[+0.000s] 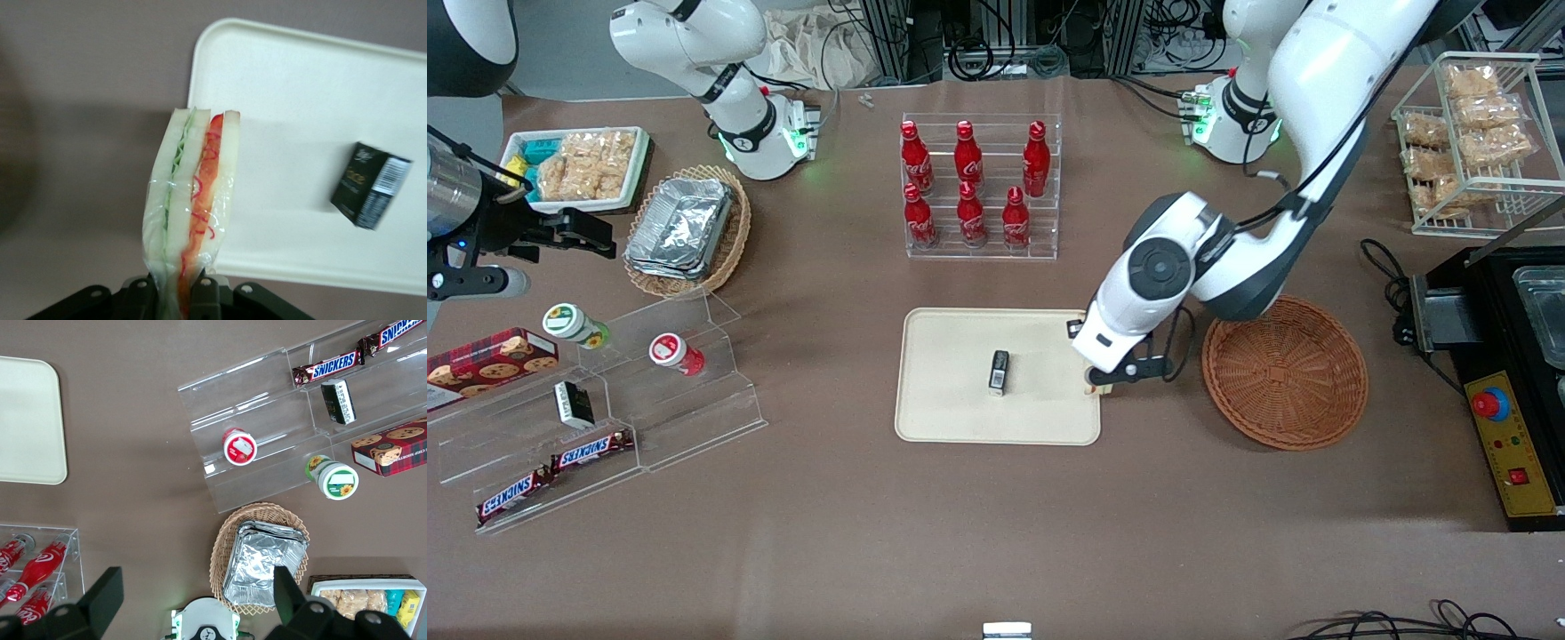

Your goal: Place sandwich from basket to tray

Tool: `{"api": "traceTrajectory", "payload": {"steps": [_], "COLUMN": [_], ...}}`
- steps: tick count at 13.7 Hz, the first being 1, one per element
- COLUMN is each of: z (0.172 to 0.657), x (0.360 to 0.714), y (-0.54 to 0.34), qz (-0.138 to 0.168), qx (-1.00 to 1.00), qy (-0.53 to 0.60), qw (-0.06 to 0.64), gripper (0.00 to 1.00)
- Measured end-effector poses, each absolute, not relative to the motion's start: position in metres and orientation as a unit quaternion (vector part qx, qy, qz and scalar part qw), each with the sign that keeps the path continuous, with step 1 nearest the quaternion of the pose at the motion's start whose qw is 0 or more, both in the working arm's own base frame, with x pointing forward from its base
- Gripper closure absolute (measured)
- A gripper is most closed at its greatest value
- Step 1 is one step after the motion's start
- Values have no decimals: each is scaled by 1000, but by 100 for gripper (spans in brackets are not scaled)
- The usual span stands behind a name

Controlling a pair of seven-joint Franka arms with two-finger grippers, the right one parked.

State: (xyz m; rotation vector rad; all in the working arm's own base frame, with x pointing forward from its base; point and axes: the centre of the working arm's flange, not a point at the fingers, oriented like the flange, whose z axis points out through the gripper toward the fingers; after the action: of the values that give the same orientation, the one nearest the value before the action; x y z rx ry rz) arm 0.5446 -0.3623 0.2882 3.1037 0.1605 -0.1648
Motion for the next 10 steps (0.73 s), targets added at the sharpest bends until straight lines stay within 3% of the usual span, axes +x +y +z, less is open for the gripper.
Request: {"api": "traceTrajectory", "payload": {"steps": [3, 8, 10], "z": [253, 245, 240], "x": [541, 552, 557], "y": [-375, -391, -390], "qz": [-50, -44, -24], "qx": [998, 998, 1000], "qy": [33, 29, 11], "qw": [14, 27, 11], "gripper": [81, 83, 68]}}
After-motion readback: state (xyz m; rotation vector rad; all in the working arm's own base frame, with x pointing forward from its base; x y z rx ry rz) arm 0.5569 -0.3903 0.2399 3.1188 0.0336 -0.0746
